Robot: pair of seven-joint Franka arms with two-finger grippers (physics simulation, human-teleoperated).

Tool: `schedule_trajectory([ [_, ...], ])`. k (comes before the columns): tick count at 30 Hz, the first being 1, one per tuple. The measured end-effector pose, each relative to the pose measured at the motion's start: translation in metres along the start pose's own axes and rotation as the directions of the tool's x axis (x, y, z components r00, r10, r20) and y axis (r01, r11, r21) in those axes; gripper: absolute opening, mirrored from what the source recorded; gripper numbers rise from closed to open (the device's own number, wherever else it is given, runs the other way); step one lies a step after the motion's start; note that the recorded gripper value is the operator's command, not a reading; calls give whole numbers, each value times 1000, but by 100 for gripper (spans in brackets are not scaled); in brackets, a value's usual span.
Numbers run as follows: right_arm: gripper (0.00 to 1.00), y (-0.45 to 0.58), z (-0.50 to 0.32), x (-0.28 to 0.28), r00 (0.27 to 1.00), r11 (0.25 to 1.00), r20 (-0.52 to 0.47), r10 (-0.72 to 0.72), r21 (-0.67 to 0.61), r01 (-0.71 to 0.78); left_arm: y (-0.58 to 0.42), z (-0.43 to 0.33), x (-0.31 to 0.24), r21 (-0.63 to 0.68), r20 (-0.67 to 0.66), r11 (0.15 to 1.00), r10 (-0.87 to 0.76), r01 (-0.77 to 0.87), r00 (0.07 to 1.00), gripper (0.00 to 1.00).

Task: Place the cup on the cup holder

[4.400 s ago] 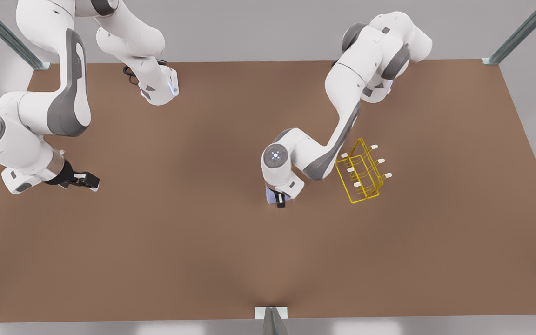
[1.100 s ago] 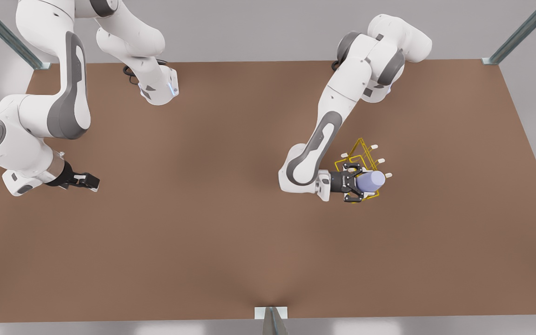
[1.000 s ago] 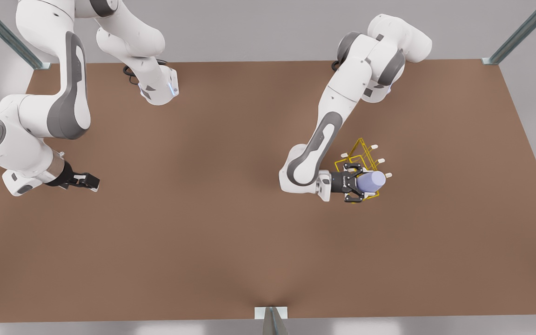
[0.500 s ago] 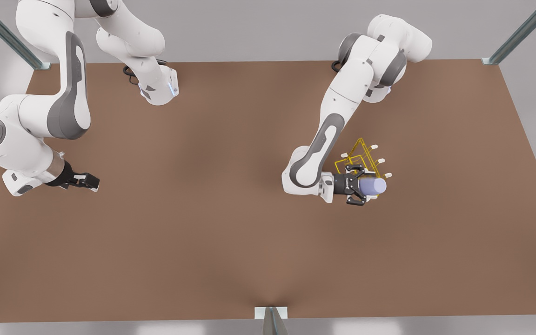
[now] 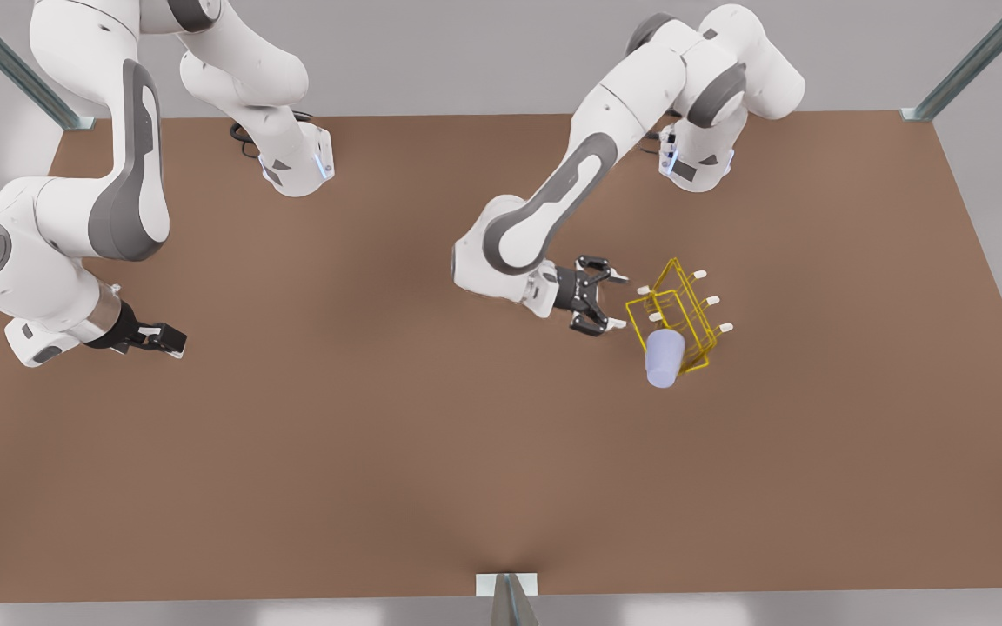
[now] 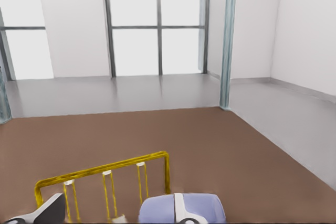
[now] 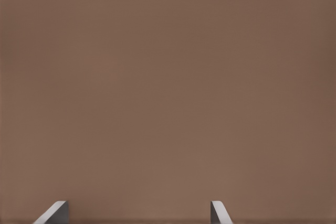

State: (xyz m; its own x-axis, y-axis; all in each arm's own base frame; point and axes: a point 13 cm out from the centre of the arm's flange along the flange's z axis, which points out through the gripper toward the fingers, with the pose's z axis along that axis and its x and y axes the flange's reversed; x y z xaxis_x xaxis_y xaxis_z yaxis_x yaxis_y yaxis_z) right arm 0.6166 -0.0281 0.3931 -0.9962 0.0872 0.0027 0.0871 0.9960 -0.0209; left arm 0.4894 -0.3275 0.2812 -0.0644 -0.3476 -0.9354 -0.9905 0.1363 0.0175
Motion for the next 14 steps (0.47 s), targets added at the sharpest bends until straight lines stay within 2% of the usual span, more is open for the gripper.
schedule_trajectory([
  [2, 100, 0, 0, 0, 1000, 1000, 0, 0, 0, 0, -2, -38, -19, -8, -214, 1000, 24, -27, 977, 100],
  [3, 100, 0, 0, 0, 1000, 1000, 0, 1, 0, -1, -8, -41, -46, -33, -350, 999, 26, -40, 936, 100],
  [4, 100, -1, 0, 0, 1000, 1000, 0, 1, 0, -1, -19, -30, -76, -70, -480, 996, 20, -62, 877, 100],
  [6, 100, -2, 0, 0, 1000, 1000, -1, 3, 0, -3, -40, 4, -101, -108, -667, 983, 41, -151, 744, 100],
  [9, 100, -3, 1, 1, 1000, 1000, -2, 3, 0, -3, -58, 27, -101, -14, -813, 959, 153, -282, 562, 100],
  [14, 100, -7, 1, 0, 1000, 1000, -3, 8, 0, -8, -81, 58, -78, 248, -874, 882, 383, -401, 301, 100],
])
